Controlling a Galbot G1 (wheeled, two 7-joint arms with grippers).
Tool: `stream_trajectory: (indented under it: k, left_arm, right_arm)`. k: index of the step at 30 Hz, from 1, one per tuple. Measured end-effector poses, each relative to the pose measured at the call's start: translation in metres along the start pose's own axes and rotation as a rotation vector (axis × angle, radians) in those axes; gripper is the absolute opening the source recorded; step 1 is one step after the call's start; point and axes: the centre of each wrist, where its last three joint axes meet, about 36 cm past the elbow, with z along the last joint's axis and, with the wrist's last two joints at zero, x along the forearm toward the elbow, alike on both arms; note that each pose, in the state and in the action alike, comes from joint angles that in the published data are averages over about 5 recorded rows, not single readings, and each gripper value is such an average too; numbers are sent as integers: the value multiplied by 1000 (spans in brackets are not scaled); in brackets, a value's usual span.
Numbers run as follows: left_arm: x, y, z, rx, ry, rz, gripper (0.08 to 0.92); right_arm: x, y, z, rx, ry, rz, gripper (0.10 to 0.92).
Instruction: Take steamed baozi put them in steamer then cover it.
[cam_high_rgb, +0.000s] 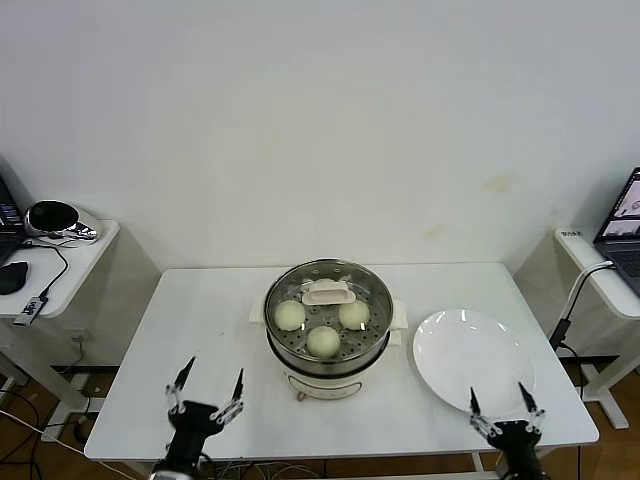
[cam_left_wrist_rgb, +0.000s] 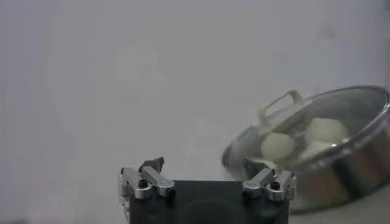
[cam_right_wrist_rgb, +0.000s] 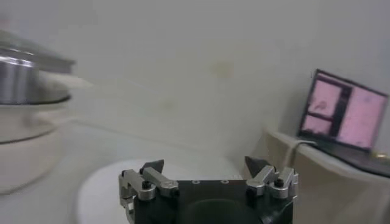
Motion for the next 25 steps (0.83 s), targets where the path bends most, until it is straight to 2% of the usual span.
stream_trajectory:
  k: [10,25]
  left_arm:
    - [27,8,35,195,65,-82,823]
    - [42,5,50,268,133,-125,823]
  right_arm:
    - [16,27,-8,-67,15,-98,823]
    - [32,49,-14,-104,46,-151,823]
